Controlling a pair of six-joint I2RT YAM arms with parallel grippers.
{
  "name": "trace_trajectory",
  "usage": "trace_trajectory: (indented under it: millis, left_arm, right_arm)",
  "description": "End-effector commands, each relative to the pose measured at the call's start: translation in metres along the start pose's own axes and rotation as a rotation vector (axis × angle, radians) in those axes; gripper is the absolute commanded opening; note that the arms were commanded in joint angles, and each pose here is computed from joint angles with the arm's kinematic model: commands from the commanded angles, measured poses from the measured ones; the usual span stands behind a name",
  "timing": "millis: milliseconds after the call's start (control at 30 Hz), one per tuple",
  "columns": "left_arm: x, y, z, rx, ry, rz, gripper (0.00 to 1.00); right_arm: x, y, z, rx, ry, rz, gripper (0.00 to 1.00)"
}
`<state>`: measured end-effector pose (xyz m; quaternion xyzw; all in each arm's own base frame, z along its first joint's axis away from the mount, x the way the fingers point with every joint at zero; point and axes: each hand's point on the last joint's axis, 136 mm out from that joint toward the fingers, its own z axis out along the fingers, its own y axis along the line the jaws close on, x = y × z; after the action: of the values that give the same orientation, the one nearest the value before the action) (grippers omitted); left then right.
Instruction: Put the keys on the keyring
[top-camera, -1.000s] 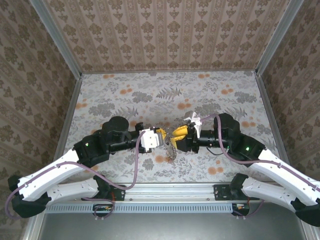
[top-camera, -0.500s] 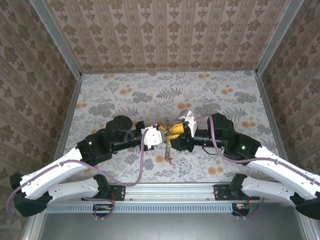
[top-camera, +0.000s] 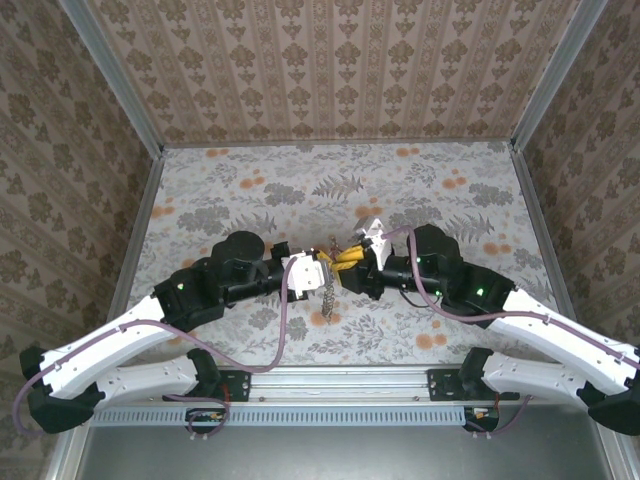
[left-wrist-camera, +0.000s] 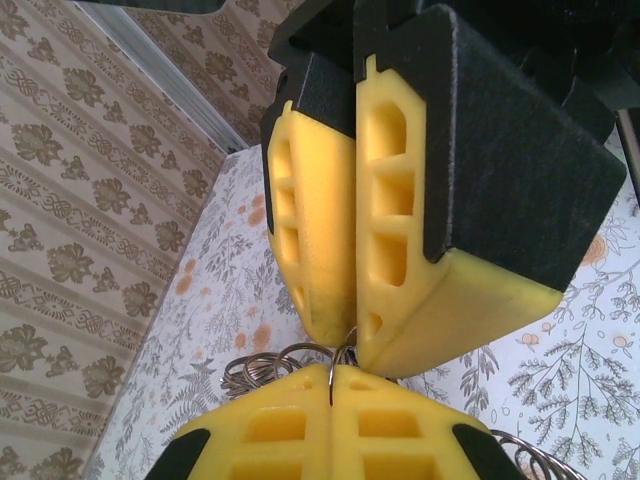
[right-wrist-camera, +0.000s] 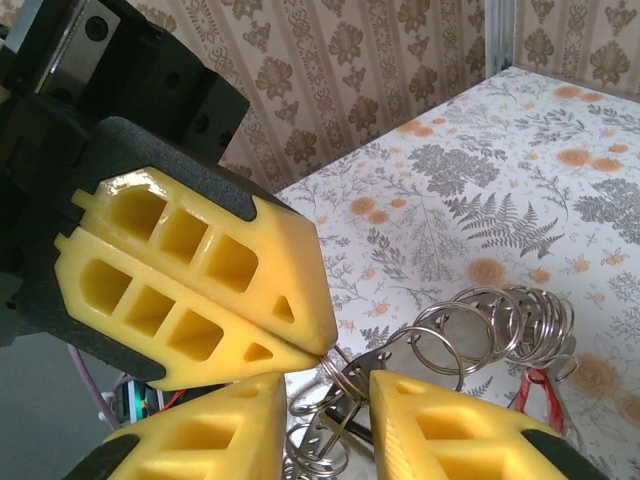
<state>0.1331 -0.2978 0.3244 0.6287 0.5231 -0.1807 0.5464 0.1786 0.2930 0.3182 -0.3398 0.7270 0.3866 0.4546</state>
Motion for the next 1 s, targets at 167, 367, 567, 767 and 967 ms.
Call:
trace_trajectory:
  millis: [167,367,567,767,967]
  left_arm:
    - [-0.025,0.006,-0.007,-0.021,-0.102,-0.005,0.0]
    - [-0.024,0.007,-0.007,-0.022,-0.097,-0.005,0.0]
    - [-0.023,0.007,-0.006,-0.024,-0.094,-0.006,0.0]
    - [-0.023,0.007,-0.006,-0.025,-0.094,-0.008,0.0]
    - [-0.023,0.008,-0.005,-0.029,-0.089,-0.01,0.0]
  right_arm:
    - [-0.011,0.016,0.0,-0.071,-0.027,-0.014,0.24]
    - [-0.008,0.019,0.001,-0.094,-0.018,-0.007,0.23]
    - [-0.006,0.018,-0.002,-0.11,-0.024,0.012,0.2]
    - [-0.003,0.02,0.001,-0.139,-0.011,0.031,0.16]
    - [-0.002,0.023,0.0,-0.168,-0.01,0.032,0.04]
